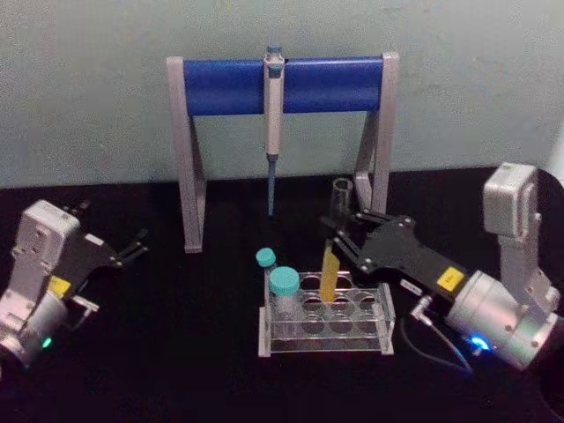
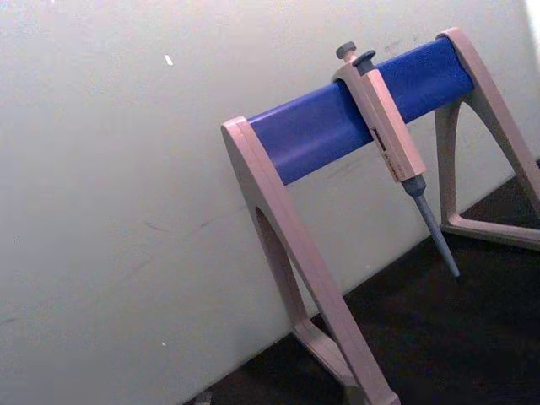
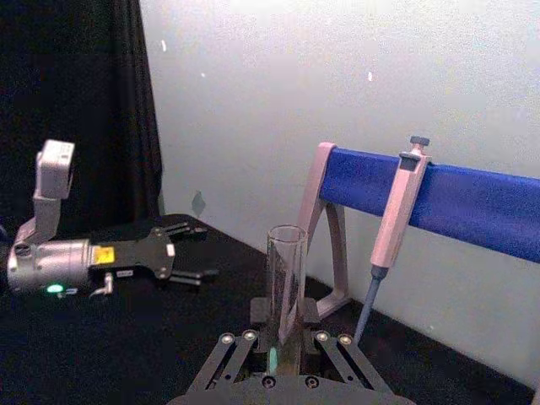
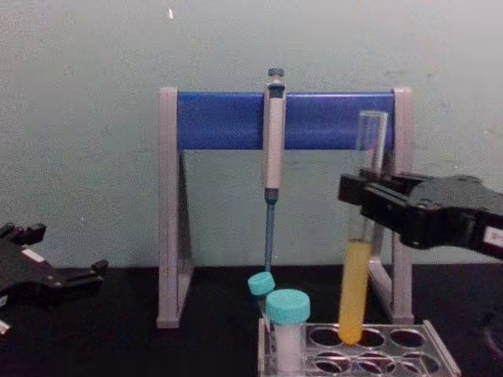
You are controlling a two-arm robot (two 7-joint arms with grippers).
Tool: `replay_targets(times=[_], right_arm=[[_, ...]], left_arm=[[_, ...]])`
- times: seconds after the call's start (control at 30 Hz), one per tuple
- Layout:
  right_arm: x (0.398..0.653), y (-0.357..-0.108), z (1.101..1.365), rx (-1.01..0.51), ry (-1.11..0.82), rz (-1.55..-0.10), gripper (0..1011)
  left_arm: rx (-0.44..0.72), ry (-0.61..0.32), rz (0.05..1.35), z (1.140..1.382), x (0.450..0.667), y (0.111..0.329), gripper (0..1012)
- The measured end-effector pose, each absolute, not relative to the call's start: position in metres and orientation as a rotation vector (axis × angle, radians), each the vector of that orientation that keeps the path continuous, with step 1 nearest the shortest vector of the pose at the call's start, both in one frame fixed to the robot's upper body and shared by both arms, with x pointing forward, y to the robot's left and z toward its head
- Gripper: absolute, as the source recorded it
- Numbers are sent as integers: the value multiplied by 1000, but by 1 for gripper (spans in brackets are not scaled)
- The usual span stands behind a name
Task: Pick up the test tube from the test tube rack, shake it, then place it back into the test tube rack.
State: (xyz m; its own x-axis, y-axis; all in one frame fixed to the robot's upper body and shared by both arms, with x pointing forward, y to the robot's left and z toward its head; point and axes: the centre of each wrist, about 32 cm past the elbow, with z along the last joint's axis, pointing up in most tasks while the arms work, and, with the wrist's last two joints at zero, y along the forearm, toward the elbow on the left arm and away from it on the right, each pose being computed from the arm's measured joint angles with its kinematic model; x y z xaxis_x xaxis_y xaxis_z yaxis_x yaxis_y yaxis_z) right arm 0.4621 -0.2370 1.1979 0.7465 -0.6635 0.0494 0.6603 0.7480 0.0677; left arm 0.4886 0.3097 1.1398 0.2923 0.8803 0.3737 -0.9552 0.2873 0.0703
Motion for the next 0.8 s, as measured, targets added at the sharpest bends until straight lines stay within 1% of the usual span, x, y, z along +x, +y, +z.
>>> replay_targets(times=[0.23,0.4,0.57,0.8], right_arm=[[480,-227,1198,59,-86,-757,220],[490,-224,1199,61,-96,-792,220],[497,-226,1198,57,-100,-839,220],[498,-233,1197,52,-100,-881,220]], left_arm=[[304,-285,1248,1140,489,310,1010],[304,-285,1248,1140,489,310,1010],[304,-285,1248,1140,489,310,1010],[304,-285,1248,1140,489,310,1010]])
